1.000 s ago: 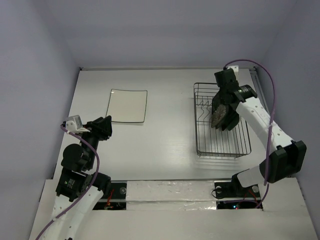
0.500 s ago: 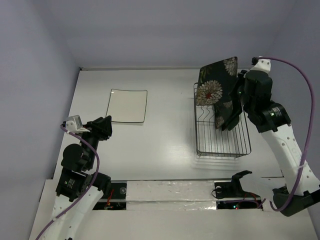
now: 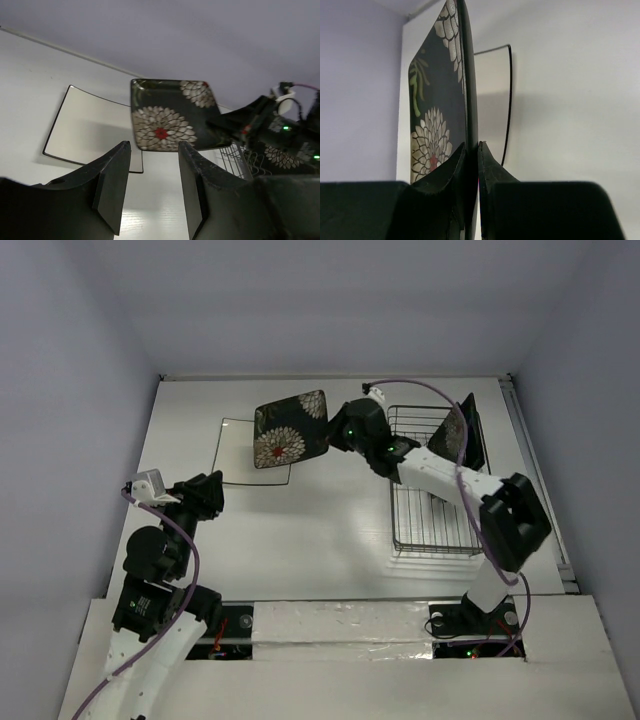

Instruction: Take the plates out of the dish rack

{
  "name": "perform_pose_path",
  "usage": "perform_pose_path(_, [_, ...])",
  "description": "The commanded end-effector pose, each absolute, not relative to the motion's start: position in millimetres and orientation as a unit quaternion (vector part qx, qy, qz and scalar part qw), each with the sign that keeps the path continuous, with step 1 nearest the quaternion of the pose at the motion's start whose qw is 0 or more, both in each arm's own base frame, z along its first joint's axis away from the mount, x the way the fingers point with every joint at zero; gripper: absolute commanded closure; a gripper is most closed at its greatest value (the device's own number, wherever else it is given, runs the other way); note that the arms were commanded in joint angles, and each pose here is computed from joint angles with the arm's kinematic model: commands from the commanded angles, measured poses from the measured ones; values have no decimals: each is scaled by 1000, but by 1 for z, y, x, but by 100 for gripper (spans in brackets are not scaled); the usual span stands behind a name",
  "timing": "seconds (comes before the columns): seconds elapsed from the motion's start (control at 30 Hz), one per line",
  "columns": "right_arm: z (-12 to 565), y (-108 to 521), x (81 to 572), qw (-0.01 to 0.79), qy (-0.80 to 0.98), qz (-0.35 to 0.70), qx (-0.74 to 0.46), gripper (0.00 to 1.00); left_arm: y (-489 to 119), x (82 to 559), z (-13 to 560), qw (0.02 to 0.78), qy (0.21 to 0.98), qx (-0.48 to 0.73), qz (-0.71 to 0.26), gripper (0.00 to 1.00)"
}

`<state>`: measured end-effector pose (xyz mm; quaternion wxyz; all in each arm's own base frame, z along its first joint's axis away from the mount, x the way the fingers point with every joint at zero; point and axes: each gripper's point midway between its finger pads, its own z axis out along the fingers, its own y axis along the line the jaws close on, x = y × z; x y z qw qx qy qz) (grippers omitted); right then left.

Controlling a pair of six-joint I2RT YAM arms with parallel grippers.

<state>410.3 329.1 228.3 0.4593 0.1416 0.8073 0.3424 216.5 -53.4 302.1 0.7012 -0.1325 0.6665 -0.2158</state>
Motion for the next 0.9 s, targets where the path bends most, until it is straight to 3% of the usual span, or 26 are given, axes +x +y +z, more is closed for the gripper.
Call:
perform_pose_path(0.0, [362,365,437,517,643,522,215,100,-54,220,310,709,657,-133,-219,60])
perform_pose_path(0.33, [276,434,463,465,691,499,239,100,-52,220,311,710,656,-136,-216,60])
perform_pose_path(0.8, [192,472,471,411,735,475,255,100,-51,219,312,712,653,-137,-218,60])
perform_pose_path(0.87, [186,479,466,404,739,477,251,96,-51,219,312,713,653,-137,-218,60])
